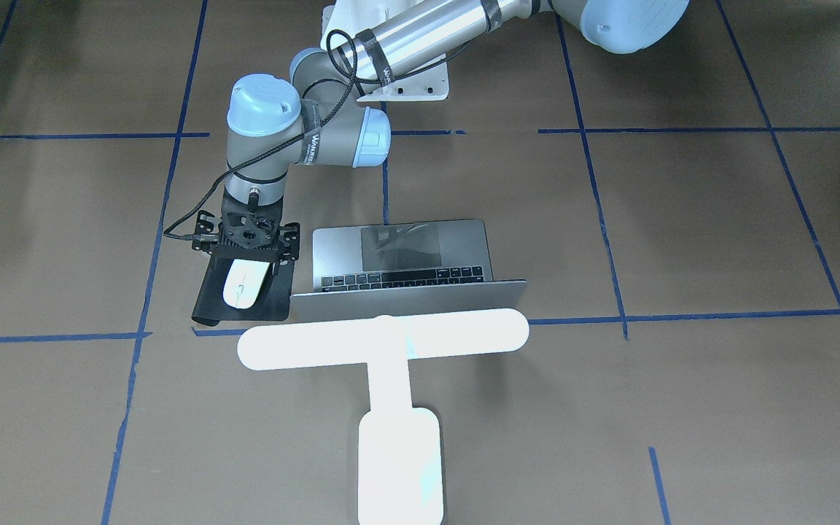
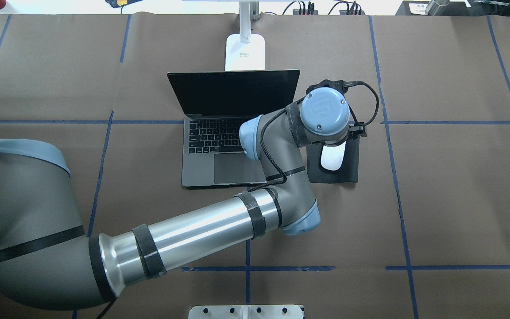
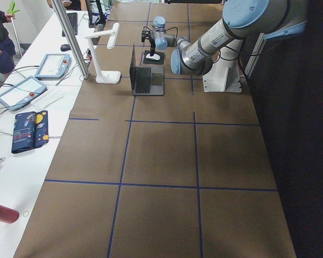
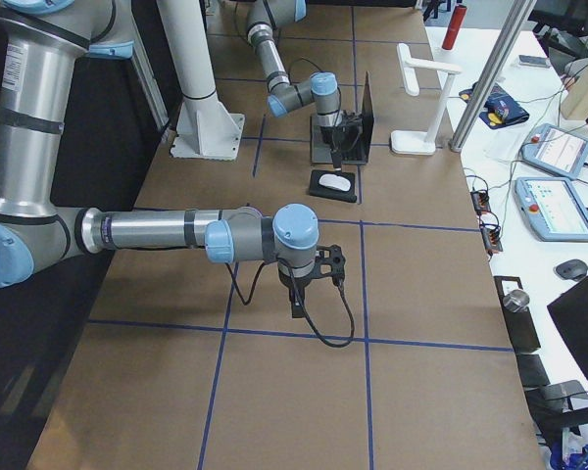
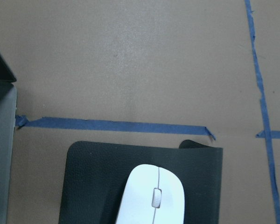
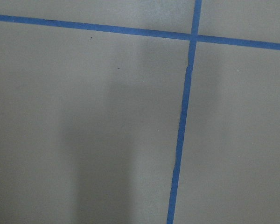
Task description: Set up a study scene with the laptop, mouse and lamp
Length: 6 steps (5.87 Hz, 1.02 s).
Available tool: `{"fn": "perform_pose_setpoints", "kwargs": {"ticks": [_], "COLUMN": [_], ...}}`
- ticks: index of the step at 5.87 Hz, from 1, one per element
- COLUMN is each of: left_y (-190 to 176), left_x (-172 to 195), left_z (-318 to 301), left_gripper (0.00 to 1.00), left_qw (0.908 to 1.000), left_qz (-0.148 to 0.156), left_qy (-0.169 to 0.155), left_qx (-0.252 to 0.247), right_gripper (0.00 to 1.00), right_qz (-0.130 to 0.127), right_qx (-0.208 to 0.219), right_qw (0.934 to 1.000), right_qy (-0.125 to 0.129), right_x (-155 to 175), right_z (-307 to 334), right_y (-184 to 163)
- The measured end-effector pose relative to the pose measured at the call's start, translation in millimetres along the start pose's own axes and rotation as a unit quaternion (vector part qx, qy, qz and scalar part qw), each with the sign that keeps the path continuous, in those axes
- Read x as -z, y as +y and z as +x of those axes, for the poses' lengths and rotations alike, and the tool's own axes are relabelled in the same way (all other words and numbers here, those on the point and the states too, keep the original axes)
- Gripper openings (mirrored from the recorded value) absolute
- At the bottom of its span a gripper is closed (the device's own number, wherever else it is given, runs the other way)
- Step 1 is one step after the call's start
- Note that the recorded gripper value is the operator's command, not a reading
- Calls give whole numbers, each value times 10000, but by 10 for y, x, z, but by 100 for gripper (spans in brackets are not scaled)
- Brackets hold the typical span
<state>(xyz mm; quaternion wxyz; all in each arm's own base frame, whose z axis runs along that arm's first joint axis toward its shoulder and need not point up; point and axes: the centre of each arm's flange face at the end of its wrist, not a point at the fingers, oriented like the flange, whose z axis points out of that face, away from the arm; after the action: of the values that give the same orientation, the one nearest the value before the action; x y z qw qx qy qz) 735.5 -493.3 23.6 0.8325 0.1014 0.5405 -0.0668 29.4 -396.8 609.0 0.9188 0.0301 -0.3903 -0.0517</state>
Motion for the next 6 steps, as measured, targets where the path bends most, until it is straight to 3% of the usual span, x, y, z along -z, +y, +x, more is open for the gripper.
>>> {"fn": "perform_pose_setpoints", "kwargs": {"ticks": [1,3,5,6], "left_y": [9,66,-257,-484], "left_x": [164,851,1507,1869], "left_z": [-178,-1071,-2291,-2967], "left_gripper": [100,100,100,100], "left_qw": [9998,9990,9976,9962], "left_qz": [-179,-440,-673,-722], "left_qy": [12,-48,-139,-350], "left_qx": [37,101,-5,-339], "right_gripper": [100,100,100,100], "right_qz": [37,198,197,122], "right_qx": [30,80,-13,-107], "right_qw": [10000,9998,9997,9997], "right_qy": [12,53,160,200], "right_x": [25,116,93,25], "right_z": [-16,-37,76,158], "right_y": [-35,-90,-39,-10]}}
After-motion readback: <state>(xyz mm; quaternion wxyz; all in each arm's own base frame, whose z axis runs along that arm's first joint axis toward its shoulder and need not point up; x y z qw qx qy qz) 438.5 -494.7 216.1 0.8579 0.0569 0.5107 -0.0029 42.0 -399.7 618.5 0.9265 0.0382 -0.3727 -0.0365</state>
